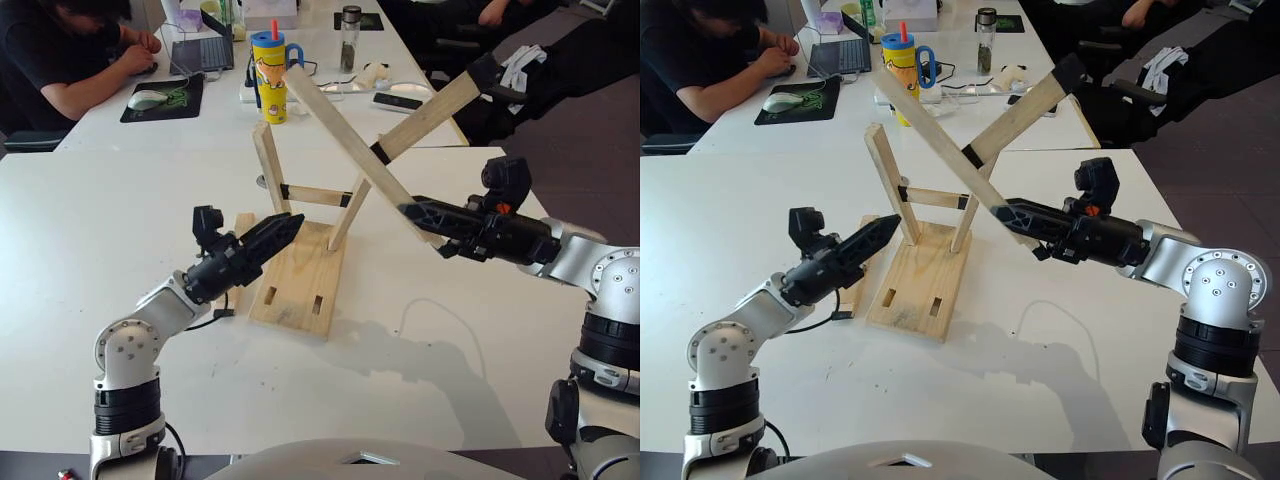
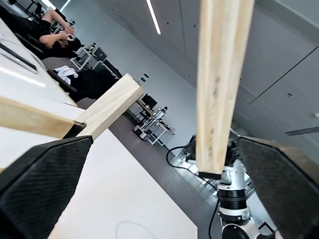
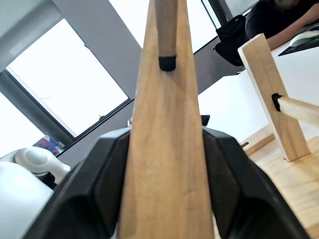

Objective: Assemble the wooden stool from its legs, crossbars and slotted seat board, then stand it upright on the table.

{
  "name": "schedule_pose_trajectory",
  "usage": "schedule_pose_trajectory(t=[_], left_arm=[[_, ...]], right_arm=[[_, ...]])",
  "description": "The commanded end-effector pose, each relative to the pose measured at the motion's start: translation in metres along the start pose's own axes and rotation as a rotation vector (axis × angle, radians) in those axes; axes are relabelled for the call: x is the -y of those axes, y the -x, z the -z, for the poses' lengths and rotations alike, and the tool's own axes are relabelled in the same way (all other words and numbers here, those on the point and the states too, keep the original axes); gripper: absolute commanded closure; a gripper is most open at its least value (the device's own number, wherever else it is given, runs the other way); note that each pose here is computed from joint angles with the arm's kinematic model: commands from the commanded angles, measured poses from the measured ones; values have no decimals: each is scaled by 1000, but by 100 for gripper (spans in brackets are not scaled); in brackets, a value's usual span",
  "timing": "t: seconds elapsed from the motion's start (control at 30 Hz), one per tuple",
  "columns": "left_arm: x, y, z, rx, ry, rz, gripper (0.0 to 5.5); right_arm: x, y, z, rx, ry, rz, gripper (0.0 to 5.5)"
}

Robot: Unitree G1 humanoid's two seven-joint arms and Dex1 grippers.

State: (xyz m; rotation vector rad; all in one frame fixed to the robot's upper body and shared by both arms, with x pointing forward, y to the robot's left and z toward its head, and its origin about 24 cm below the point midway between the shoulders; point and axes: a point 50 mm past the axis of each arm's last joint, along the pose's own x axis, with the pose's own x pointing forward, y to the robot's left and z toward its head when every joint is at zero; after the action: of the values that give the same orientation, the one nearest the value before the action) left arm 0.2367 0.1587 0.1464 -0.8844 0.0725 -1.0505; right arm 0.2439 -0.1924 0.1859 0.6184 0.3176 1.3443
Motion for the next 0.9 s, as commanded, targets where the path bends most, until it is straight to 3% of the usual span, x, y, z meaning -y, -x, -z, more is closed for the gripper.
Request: schedule_pose_trajectory(t=[0.03, 0.57, 0.9], left_arm=[[2, -6, -10, -10, 17, 6, 10], [11, -17, 1, -89, 49, 63, 10], [10, -14, 2, -127, 39, 67, 153]], right_arm=[[-6, -1, 11, -53, -21, -49, 343], [-3, 4, 34, -189, -56, -56, 343], [-3, 5, 33, -195, -58, -73, 343]])
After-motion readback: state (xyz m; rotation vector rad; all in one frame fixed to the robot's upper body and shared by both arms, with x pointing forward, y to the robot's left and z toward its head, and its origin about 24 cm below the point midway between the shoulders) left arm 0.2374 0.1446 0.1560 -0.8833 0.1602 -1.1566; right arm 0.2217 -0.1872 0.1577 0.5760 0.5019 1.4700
